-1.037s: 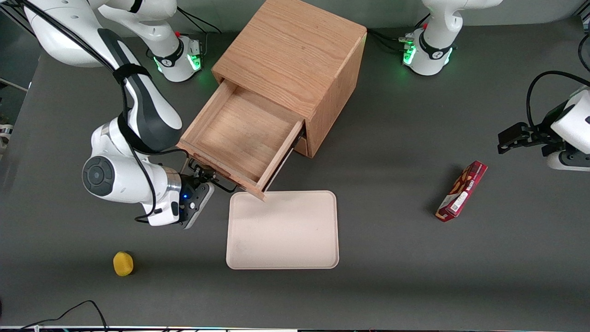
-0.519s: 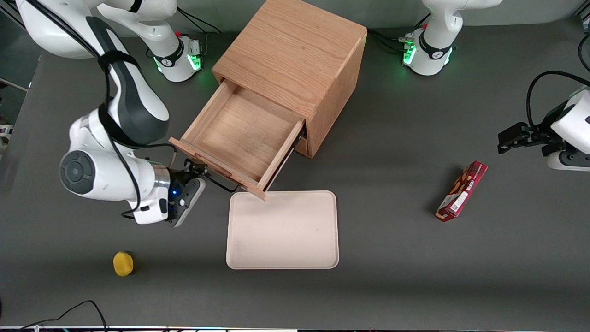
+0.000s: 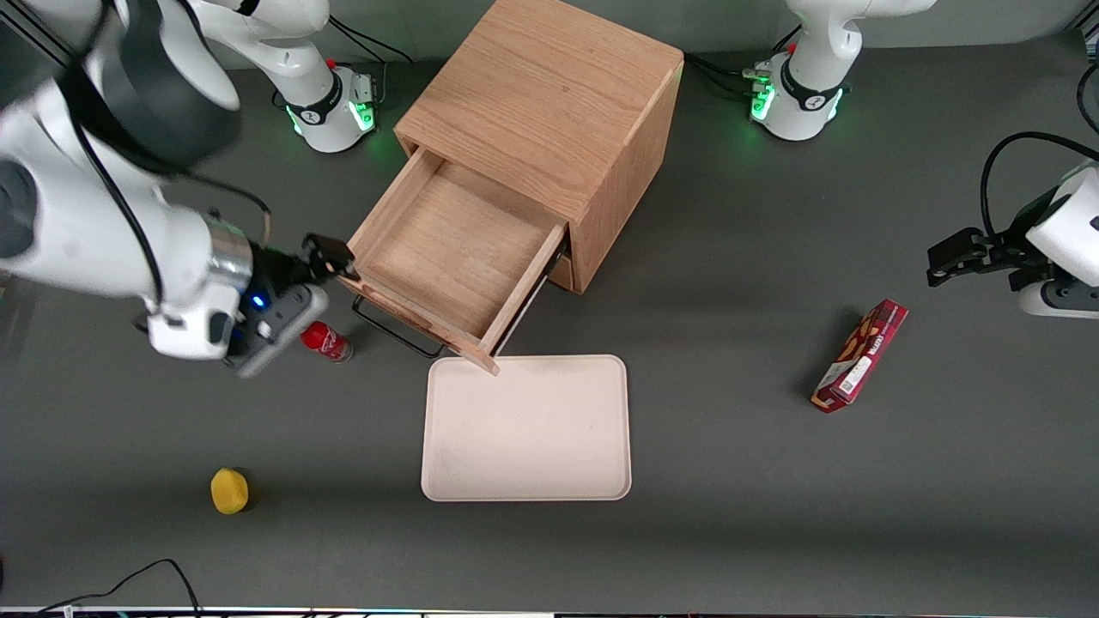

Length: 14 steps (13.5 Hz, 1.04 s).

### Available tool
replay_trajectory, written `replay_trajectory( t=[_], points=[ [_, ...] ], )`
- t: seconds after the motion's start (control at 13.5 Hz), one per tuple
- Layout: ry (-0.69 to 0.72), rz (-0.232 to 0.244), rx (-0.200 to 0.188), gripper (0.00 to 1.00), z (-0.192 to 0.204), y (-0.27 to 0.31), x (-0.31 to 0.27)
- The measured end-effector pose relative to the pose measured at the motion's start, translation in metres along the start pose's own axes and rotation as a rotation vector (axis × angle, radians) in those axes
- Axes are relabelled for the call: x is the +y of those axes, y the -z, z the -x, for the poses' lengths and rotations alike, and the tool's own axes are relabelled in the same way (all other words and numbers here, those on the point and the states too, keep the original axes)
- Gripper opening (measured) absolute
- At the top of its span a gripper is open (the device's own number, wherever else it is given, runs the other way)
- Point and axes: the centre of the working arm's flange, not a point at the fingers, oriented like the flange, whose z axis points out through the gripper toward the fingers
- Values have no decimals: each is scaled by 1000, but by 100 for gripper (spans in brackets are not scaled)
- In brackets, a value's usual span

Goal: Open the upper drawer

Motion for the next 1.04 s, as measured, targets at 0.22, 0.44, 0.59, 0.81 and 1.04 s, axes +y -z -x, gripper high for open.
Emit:
replay_trajectory(
  t=[0.22,0.44,0.59,0.81,1.04],
  points=[
    [-202,59,15,100,48,56,-13],
    [-421,92,11,100,96,71,70],
    [-524,82,-21,100,118,60,122],
    [-576,111,-38,100,122,31,131],
    [-590,160,33,100,134,0,102]
  ],
)
